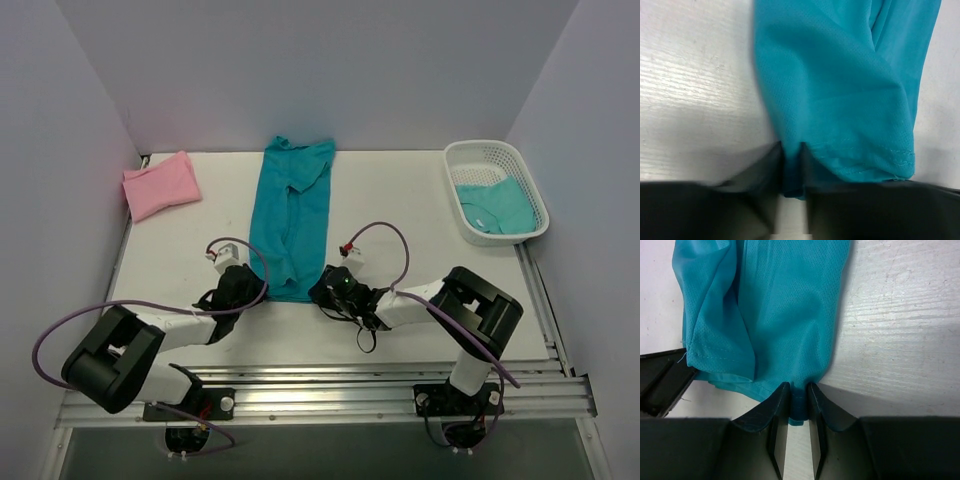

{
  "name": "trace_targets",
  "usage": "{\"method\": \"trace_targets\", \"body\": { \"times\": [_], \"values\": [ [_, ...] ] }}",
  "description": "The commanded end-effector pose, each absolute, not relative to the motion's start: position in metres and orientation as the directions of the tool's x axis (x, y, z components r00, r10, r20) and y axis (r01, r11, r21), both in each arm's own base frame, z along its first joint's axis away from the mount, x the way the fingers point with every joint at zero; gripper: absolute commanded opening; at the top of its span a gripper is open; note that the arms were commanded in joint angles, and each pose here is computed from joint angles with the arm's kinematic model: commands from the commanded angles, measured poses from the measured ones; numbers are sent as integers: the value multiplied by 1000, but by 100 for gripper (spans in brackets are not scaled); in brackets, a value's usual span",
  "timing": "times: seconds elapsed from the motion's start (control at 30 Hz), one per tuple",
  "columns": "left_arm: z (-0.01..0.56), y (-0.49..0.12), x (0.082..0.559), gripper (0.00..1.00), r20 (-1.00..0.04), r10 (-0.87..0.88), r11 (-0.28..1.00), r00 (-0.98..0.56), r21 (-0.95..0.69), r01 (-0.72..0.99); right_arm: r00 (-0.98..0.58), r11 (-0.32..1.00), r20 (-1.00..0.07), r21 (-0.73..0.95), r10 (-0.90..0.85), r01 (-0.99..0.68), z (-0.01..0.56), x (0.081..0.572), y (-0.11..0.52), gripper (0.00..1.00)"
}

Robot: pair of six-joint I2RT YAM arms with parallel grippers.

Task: Fold and stack the t-shirts
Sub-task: Grab the bottom of the folded rectangular tshirt with both arms

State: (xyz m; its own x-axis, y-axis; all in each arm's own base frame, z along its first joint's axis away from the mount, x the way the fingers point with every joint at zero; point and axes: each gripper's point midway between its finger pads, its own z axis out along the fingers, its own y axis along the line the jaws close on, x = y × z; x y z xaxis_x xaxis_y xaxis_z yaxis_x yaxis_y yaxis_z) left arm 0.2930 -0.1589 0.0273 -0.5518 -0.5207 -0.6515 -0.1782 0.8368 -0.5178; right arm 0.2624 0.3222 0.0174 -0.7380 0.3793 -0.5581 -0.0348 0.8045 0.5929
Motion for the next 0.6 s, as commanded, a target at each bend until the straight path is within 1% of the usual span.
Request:
{"method": "trace_targets", "body": {
  "times": [0.0, 0.03, 0.23, 0.4, 0.57],
  "values": [
    [17, -167, 288, 12, -637, -493, 843, -593, -518, -145, -758, 835, -557, 549, 340, -28, 4, 256, 317, 17],
    [10, -166, 287, 3, -632, -488, 847, -603, -508, -153, -758, 837, -557, 546, 341, -24, 3, 255, 315, 16],
    [-2, -171, 285, 2, -613, -485, 843, -625, -517, -147, -745, 848, -567, 530, 352, -4, 5, 256, 301, 11],
    [0, -171, 273, 2, -601, -480, 841, -639, -521, -143, -719, 867, -589, 496, 368, 38, 9, 249, 267, 0],
    [9, -172, 257, 2, -606, -469, 846, -643, -516, -131, -692, 873, -609, 484, 388, 64, 19, 240, 244, 0]
  ]
}}
